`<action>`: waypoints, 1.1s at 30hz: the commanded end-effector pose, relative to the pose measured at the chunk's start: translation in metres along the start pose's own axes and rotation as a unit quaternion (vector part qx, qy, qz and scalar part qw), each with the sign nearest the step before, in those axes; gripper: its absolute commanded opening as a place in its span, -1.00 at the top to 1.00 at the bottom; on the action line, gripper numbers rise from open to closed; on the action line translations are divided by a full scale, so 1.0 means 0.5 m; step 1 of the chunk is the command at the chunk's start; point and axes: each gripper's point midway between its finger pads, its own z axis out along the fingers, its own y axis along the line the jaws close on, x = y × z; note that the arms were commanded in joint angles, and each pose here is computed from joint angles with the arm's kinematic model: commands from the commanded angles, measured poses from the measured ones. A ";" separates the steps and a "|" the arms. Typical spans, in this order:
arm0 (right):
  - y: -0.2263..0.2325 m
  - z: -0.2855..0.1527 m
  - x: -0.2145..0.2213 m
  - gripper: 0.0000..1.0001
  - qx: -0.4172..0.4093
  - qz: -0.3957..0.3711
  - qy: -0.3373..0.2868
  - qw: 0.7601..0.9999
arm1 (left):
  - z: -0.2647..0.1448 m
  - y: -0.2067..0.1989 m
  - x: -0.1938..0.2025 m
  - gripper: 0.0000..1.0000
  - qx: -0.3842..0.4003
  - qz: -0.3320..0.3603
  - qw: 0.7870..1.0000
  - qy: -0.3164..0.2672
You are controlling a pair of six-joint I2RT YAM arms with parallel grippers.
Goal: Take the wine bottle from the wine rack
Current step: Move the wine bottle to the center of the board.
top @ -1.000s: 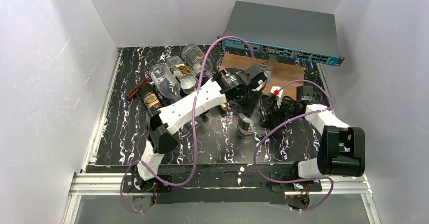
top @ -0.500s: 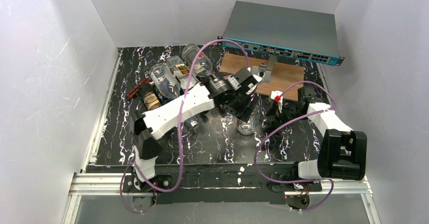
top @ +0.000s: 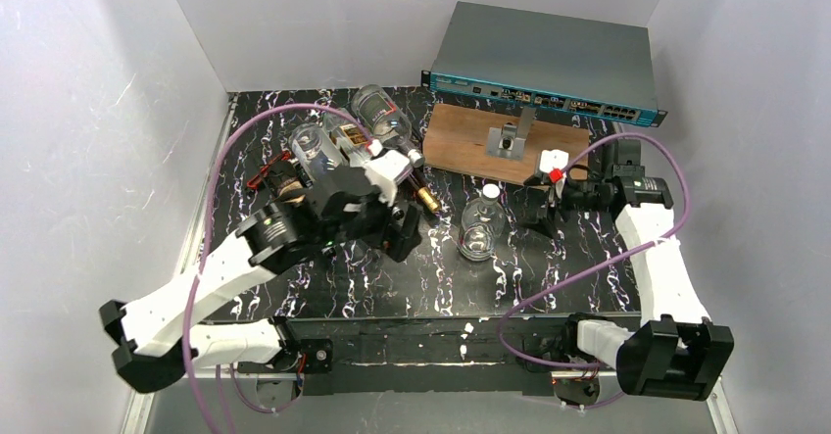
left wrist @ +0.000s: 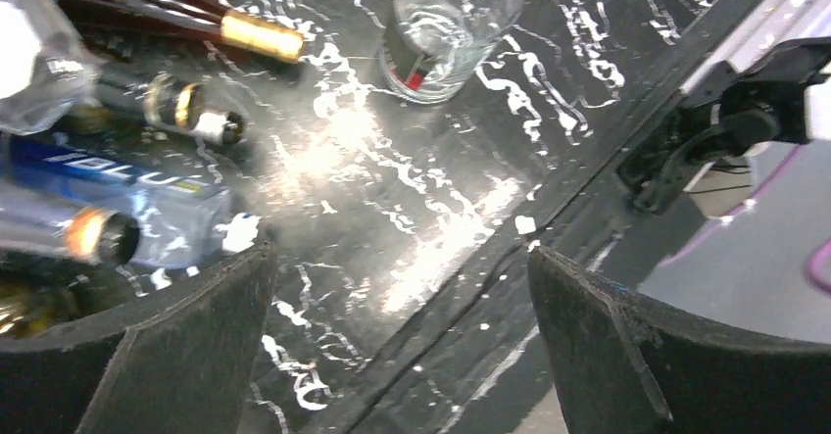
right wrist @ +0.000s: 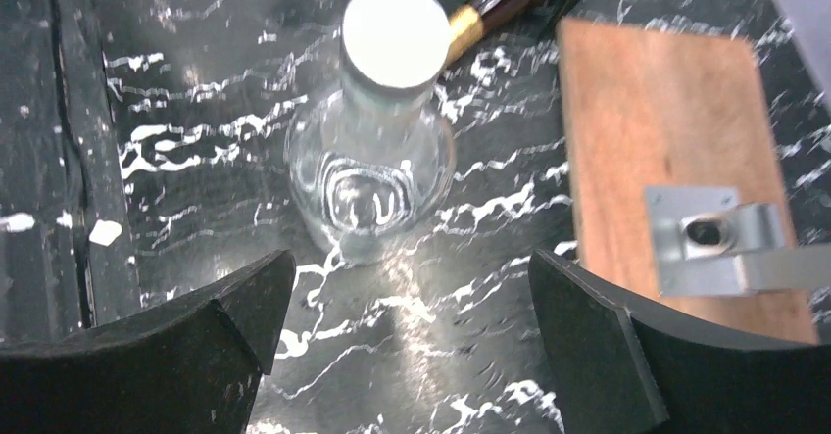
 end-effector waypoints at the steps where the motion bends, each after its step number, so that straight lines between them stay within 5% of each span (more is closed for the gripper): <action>1: -0.005 0.007 -0.107 -0.97 -0.013 0.011 -0.032 0.999 | -0.032 0.054 0.006 -0.97 -0.031 0.058 0.997 -0.046; 17: 0.004 0.132 -0.153 -0.84 -0.047 0.002 0.043 0.998 | -0.053 0.148 0.067 -0.97 -0.105 0.150 0.975 -0.124; 25: 0.007 0.133 -0.129 -0.23 -0.049 -0.002 0.064 0.997 | -0.037 0.159 0.082 -0.97 -0.112 0.174 0.969 -0.133; 33: -0.037 0.122 -0.147 0.62 -0.014 0.004 0.064 0.998 | -0.036 0.161 0.095 -0.97 -0.110 0.183 0.969 -0.122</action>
